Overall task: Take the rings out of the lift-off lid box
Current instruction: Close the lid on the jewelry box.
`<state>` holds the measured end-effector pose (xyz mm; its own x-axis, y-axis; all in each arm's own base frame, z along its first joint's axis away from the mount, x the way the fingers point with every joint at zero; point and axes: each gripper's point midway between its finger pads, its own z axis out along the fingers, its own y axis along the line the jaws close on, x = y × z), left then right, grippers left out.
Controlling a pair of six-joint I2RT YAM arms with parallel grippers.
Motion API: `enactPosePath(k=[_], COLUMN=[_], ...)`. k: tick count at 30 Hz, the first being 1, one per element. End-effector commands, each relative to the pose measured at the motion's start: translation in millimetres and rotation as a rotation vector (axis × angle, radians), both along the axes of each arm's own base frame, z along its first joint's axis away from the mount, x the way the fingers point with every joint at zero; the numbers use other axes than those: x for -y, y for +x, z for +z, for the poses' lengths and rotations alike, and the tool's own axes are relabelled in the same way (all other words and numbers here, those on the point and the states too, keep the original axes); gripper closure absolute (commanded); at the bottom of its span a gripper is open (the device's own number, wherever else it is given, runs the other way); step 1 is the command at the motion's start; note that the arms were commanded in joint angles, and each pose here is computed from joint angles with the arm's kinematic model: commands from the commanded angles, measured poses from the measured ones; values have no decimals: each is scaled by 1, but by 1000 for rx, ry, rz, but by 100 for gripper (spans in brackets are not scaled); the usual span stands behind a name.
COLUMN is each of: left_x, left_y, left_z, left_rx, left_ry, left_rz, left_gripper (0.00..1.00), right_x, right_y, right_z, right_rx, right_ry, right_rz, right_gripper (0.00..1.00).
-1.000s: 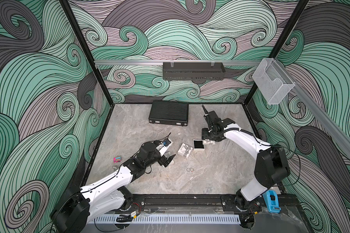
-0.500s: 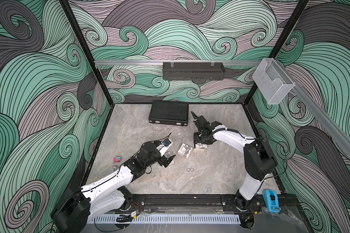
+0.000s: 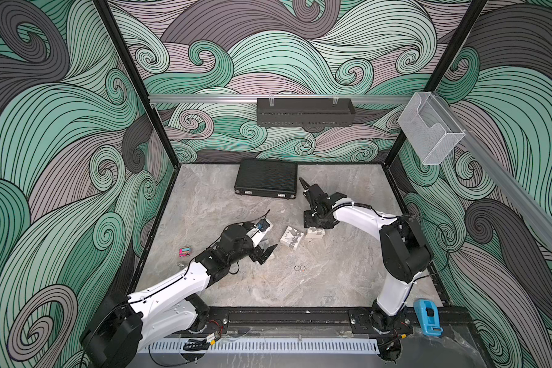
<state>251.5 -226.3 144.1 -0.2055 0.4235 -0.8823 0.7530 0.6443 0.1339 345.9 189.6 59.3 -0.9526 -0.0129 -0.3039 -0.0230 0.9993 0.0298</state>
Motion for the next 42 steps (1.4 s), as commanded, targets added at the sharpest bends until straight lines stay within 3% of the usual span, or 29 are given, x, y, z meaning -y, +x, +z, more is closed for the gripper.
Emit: enactPosePath(k=[1,42], left_x=[4,5], left_y=[4,4], left_z=[13,12], left_rx=[24,18], left_ry=[-24,-25], left_rz=[-9,-10], left_gripper=[1,1], right_x=[-3,3], right_y=[2,-3], right_z=[-1,7], right_rx=[-1,41], right_ry=[1,-68], right_rz=[-17,-22], right_gripper=[27,26])
